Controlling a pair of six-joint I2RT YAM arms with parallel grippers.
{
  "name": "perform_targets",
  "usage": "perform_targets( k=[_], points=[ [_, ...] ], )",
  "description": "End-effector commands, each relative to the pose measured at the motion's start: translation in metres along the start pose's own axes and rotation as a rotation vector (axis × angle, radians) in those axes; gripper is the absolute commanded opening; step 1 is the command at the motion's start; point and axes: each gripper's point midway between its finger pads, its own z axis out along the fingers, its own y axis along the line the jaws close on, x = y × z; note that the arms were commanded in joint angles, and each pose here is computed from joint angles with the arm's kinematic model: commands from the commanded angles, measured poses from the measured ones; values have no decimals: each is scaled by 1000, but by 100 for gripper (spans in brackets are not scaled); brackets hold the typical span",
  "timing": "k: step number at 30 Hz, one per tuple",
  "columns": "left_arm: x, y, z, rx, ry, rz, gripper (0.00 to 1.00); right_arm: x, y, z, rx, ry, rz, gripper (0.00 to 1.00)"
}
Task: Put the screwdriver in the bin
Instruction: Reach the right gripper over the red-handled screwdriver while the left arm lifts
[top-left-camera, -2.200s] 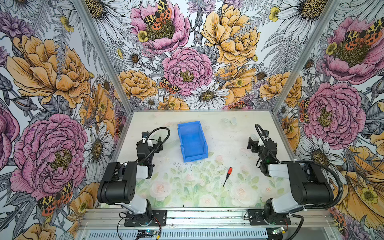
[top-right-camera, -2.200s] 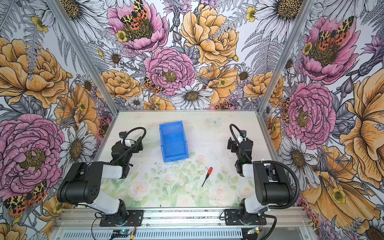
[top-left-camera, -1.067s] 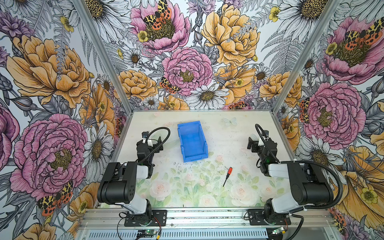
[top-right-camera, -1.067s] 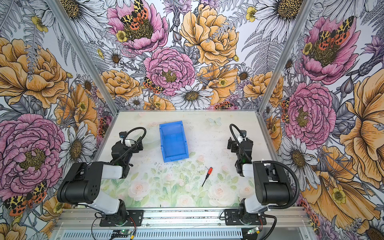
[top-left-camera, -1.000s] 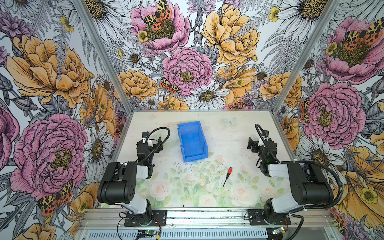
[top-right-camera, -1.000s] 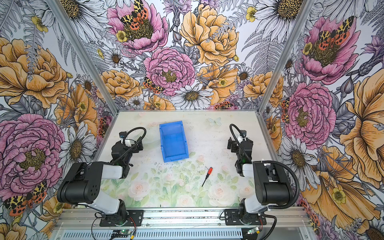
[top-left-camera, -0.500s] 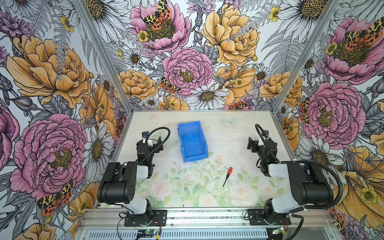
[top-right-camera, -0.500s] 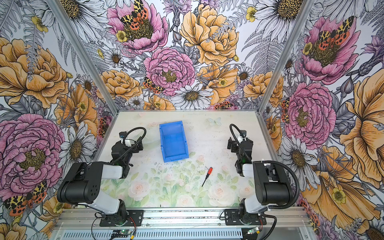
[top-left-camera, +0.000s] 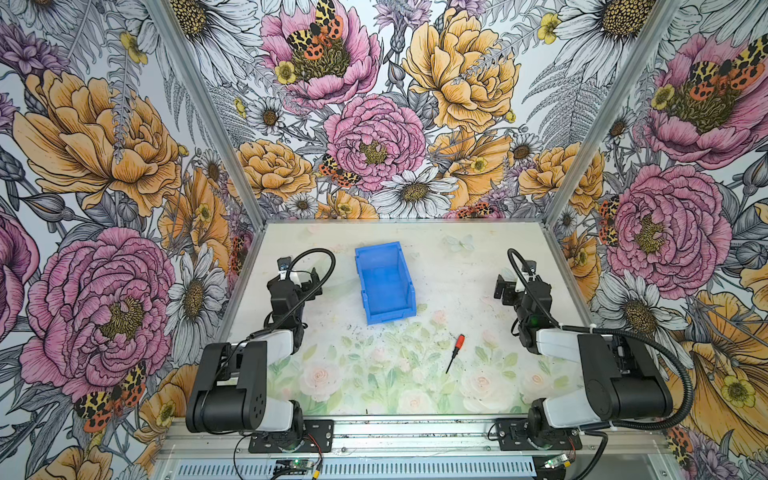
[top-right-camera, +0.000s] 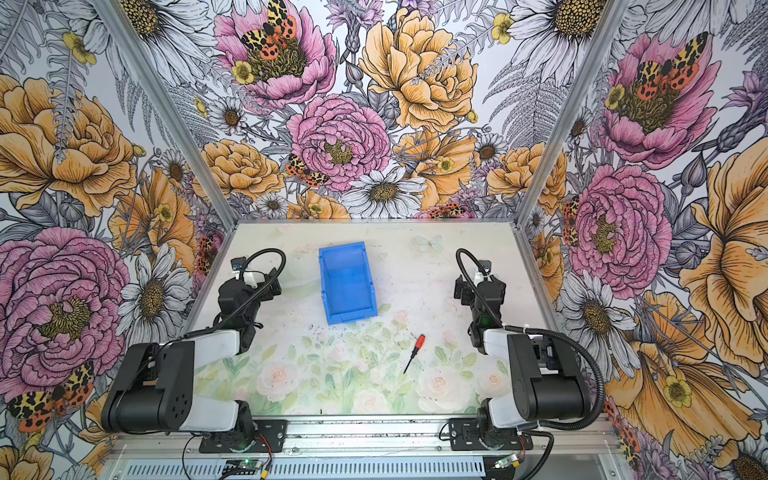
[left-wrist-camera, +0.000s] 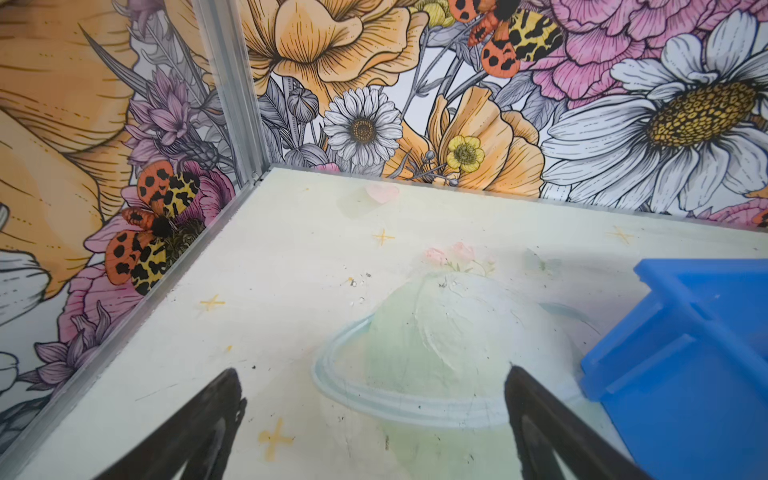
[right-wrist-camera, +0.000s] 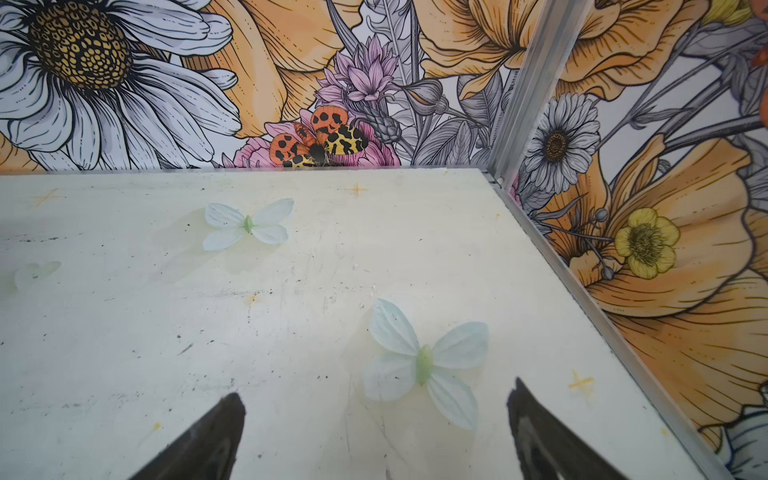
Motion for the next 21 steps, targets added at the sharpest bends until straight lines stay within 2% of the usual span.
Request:
perform_targets(
  k=[1, 8, 13, 17, 21],
  points=[
    [2, 4, -8, -44, 86, -26, 99, -23, -5, -8, 67, 1, 7, 100],
    [-3, 0, -38, -57, 181, -70, 99, -39, -4, -39, 131, 85, 106, 99],
    [-8, -16, -66, -10, 235, -151, 99, -28, -8, -65, 197, 258, 248, 99],
    [-13, -39, -89, 64, 267, -143, 99, -17, 10, -82, 131, 378, 335, 99],
    [-22, -69, -109, 184, 271, -109, 99, 4, 35, -95, 64, 504, 368, 99]
  ],
)
